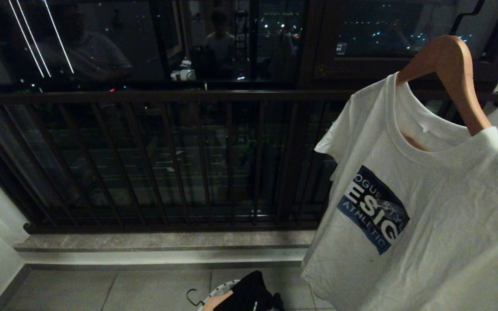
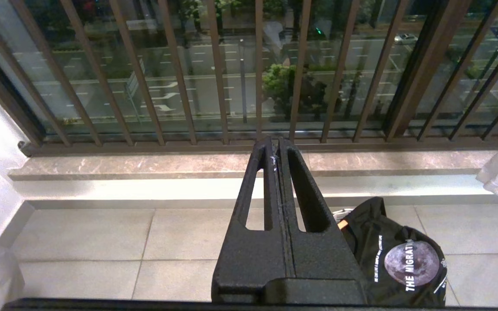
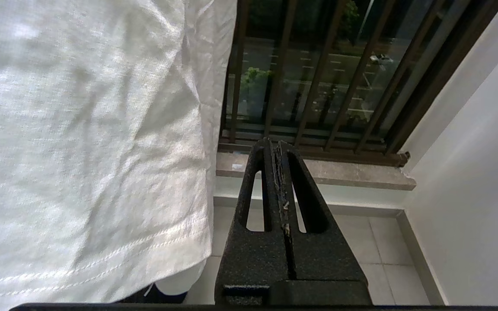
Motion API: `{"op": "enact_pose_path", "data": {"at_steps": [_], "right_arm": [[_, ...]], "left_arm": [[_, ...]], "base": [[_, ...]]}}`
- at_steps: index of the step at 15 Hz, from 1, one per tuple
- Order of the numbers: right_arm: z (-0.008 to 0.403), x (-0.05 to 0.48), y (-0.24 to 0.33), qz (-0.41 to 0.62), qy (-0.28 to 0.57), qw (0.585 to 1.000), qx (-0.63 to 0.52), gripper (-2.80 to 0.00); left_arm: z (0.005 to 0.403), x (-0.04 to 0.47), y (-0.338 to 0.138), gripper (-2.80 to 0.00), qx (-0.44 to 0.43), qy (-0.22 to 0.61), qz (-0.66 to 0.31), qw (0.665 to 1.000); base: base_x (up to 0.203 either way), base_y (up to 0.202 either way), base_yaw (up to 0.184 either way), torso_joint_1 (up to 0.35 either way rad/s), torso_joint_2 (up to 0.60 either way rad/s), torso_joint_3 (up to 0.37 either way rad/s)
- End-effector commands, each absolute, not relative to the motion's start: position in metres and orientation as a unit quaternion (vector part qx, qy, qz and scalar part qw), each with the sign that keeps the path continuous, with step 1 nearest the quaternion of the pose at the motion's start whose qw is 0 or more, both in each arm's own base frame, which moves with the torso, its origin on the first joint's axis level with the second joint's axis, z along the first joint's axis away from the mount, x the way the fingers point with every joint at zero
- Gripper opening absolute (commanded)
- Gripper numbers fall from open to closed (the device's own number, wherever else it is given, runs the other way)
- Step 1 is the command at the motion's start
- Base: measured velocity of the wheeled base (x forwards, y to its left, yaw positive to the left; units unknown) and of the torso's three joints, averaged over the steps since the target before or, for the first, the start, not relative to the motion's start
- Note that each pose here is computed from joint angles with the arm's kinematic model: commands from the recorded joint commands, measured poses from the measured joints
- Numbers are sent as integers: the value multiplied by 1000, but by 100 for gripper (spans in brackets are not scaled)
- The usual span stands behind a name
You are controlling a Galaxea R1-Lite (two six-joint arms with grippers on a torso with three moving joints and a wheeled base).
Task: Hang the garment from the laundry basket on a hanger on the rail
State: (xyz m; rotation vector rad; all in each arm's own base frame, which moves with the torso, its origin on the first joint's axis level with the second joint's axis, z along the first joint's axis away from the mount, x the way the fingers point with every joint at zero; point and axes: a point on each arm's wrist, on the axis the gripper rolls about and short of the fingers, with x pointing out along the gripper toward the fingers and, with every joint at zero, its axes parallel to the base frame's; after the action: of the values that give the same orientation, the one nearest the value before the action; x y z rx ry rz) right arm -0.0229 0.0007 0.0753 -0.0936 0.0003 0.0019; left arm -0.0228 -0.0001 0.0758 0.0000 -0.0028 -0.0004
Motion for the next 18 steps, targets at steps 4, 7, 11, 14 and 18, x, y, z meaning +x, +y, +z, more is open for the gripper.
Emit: {"op": "enact_pose_path", "data": {"at_steps": [4,7,11,14,18], "right_arm": [[75,-23,1,1,1,999,-47,-280],[75,-23,1,2,1,999,-47,-280],[75,-23,1,2,1,999,-44,-280],[75,-23,1,2,1,999,-44,-280],[75,-23,1,2,1,999,-44,-280]], "left_arm": [[75,-23,0,-280,0,-1,0,1000],[75,-23,0,-280,0,-1,0,1000],[75,-23,0,-280,-1,-1,0,1000],[75,-23,0,-280,-2,-1,0,1000],[75,-23,0,-280,-2,-1,0,1000]], "base": [[0,0,0,-63,143,78],[0,0,0,-127,315,174],[0,0,0,-140,335,188],[0,0,0,-155,365,210],[0,0,0,-189,457,266]]}}
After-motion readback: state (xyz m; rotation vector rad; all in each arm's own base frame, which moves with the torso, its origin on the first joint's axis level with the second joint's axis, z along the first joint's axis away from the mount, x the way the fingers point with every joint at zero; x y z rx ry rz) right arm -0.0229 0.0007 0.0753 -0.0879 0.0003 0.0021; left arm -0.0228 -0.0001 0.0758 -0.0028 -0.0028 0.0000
